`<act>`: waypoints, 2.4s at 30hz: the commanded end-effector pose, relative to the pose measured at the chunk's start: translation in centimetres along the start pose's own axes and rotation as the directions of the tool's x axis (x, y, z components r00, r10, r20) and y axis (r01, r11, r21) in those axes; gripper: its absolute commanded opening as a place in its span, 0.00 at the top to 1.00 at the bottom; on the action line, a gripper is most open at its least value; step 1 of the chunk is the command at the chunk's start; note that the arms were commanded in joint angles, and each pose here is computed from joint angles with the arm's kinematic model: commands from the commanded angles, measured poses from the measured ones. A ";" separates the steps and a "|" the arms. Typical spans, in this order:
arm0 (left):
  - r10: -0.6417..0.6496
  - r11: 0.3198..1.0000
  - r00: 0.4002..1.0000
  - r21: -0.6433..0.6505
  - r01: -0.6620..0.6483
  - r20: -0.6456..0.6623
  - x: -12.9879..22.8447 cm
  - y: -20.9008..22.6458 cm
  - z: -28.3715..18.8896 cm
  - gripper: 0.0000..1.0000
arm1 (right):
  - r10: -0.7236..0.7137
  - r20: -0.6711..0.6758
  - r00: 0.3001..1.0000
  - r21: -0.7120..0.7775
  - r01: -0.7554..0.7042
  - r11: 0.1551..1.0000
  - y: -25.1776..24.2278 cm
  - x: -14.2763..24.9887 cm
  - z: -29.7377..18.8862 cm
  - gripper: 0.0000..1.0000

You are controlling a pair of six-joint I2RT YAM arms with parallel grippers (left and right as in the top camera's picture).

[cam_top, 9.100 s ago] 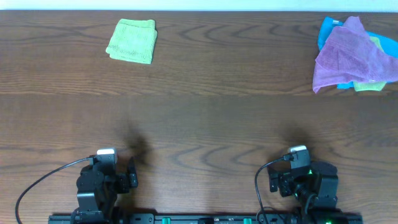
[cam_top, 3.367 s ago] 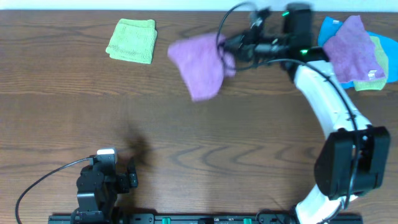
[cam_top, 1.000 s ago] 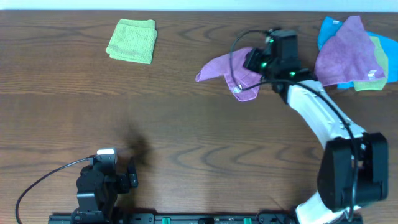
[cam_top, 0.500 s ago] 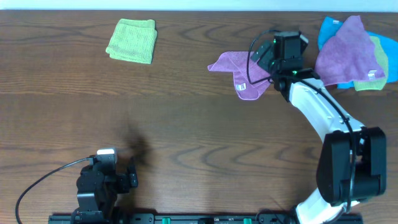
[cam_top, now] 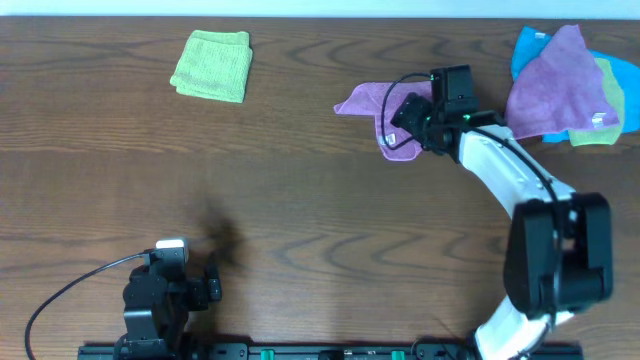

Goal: Fold the cloth
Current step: 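Drag the purple cloth down and lay it on the table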

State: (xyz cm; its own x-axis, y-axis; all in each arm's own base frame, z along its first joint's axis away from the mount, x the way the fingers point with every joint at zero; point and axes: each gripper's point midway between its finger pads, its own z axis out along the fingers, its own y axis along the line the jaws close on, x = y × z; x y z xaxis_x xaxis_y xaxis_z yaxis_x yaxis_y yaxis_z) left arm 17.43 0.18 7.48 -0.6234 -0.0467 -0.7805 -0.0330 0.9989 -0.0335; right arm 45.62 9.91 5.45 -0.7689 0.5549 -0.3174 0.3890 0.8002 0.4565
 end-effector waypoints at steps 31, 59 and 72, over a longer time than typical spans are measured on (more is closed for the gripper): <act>0.017 1.000 0.997 0.002 -0.017 -0.073 2.3 0.0 0.8 0.05 | 0.226 0.051 0.973 0.130 -0.231 0.964 -4.8 -0.3 4.2 0.62; 0.017 1.000 0.997 0.002 -0.017 -0.073 2.3 0.0 0.8 0.05 | -0.087 -0.240 0.967 0.358 0.172 0.918 -6.1 7.9 -10.6 0.99; 0.017 1.000 0.997 0.002 -0.017 -0.073 2.3 0.0 0.8 0.05 | -0.090 -0.267 0.959 0.471 0.211 0.856 -9.0 8.7 -15.1 0.99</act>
State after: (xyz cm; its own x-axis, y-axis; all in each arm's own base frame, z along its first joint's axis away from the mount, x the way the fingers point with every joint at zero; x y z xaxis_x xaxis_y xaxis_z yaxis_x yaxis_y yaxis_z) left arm 17.43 0.18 7.50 -0.6225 -0.0467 -0.7813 -0.0332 0.9989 -0.0332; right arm 28.38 5.89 10.75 -0.9124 0.3996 -0.0888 0.3997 0.9165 0.0178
